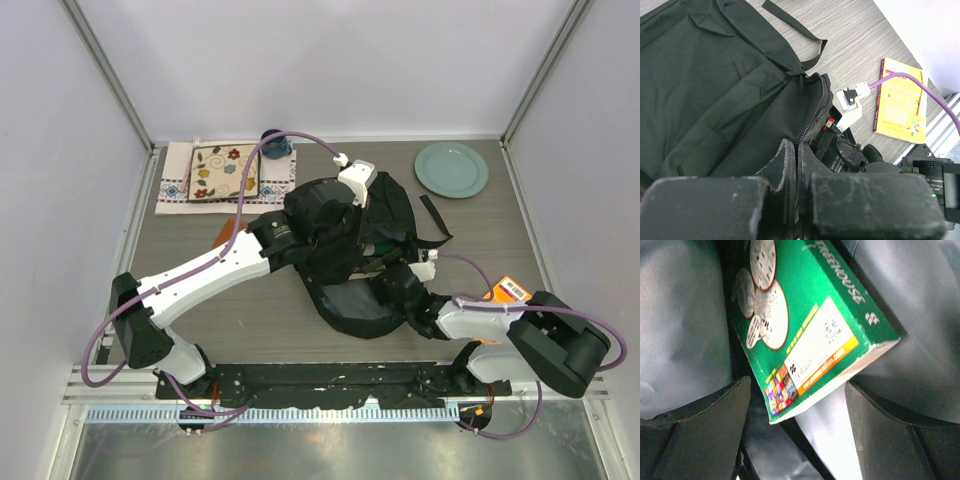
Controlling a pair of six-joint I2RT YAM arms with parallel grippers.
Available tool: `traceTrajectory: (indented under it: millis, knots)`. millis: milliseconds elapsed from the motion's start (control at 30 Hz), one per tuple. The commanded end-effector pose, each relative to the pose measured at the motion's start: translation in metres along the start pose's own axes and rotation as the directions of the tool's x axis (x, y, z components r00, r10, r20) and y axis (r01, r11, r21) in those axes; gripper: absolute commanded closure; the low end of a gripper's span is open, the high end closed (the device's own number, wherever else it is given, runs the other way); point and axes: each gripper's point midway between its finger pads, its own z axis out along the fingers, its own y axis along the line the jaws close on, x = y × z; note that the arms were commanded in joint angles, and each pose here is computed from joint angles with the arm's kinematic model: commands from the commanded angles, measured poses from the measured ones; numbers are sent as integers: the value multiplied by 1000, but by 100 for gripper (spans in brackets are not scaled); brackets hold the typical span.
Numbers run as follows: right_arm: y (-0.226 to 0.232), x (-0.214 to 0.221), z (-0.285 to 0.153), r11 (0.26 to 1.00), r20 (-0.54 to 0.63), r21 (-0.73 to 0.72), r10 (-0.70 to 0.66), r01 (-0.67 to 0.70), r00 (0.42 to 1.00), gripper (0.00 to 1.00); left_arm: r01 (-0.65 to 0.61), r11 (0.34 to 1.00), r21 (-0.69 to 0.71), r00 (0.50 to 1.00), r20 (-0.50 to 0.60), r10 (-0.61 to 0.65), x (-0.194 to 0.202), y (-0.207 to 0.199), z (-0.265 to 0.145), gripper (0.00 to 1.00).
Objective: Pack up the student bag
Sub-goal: Place the book in the student bag.
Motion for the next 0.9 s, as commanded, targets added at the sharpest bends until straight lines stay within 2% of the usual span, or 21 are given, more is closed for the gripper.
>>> traceTrajectory:
  millis: [0,133,233,267,333,367,400,467,733,867]
  knots:
    - [-18,13,-13,998,-101,33,-52,55,994,19,36,998,52,991,128,-42,-38,-11,-14,100]
    - [-5,18,-22,996,-147,-19,-85,83,985,19,37,998,59,992,117,-43,-36,-12,-14,100]
    - [-6,15,-27,994,-142,-14,-109,108,984,28,40,997,59,991,122,-47,-36,-11,-17,100]
    - [-7,12,-30,994,-135,-5,-111,111,985,40,44,997,58,991,122,-51,-36,-11,-17,100]
    - [-6,4,-31,993,-98,-8,-119,119,988,55,49,997,64,990,126,-56,-35,-11,-18,100]
    - [-5,0,-32,993,-82,-16,-118,117,990,71,50,997,66,990,127,-58,-35,-11,-18,100]
    - [-4,-2,-32,993,-70,-20,-120,119,990,81,52,996,69,990,129,-60,-36,-12,-18,100]
    - [-1,-7,-30,992,-45,-25,-129,128,991,94,51,996,75,990,128,-60,-36,-13,-18,100]
    - [7,1,1,975,-70,24,-217,219,974,98,43,995,94,991,119,-54,-36,-17,-18,100]
    - [67,7,6,970,-85,-202,-154,134,984,96,49,997,64,992,116,-56,-32,-10,-24,100]
